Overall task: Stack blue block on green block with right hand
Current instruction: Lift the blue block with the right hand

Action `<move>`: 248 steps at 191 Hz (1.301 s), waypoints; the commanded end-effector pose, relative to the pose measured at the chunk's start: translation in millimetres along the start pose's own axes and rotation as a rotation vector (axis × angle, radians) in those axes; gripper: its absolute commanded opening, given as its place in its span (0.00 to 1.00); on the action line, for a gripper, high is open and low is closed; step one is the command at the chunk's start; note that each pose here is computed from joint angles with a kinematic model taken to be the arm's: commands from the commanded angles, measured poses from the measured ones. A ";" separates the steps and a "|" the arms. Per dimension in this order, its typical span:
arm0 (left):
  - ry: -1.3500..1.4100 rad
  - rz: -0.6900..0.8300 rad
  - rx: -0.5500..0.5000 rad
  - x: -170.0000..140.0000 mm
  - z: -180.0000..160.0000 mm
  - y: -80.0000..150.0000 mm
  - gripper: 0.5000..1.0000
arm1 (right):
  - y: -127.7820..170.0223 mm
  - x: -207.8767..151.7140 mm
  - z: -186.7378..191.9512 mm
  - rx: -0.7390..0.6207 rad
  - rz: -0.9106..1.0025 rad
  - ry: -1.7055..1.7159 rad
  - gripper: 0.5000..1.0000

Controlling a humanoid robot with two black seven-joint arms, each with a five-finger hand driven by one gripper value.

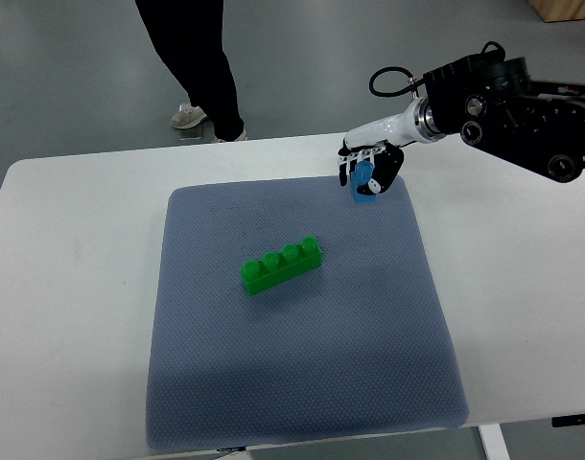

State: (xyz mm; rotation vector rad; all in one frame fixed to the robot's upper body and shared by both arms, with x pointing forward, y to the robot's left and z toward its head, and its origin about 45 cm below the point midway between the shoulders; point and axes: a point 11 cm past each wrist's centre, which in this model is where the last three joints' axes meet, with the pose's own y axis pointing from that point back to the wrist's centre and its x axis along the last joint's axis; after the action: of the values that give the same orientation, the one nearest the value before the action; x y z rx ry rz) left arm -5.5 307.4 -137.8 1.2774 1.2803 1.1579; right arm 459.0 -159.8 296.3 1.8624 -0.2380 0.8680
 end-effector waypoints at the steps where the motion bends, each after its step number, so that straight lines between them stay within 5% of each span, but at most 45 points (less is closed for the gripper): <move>1: 0.000 0.000 0.000 0.0 -0.1 0.0 1.00 | 20.8 17.5 -34.1 0.093 -0.004 0.024 0.10; 54: 0.004 0.001 0.000 0.5 0.0 0.0 1.00 | 47.9 41.8 -130.7 0.295 0.014 0.149 0.10; 112: 0.009 0.003 -0.001 1.5 0.3 0.1 1.00 | 29.8 34.1 -194.1 0.395 0.039 0.231 0.10; 248: 0.008 0.010 0.000 3.6 0.0 0.1 1.00 | -19.7 -11.0 -116.5 0.268 0.179 -0.026 0.10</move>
State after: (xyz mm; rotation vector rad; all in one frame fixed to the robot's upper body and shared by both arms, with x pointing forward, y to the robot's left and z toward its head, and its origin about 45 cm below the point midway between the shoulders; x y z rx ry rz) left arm -5.4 310.8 -137.7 1.2795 1.2822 1.1717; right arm 405.0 -40.7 309.6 2.1285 -0.2780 1.0702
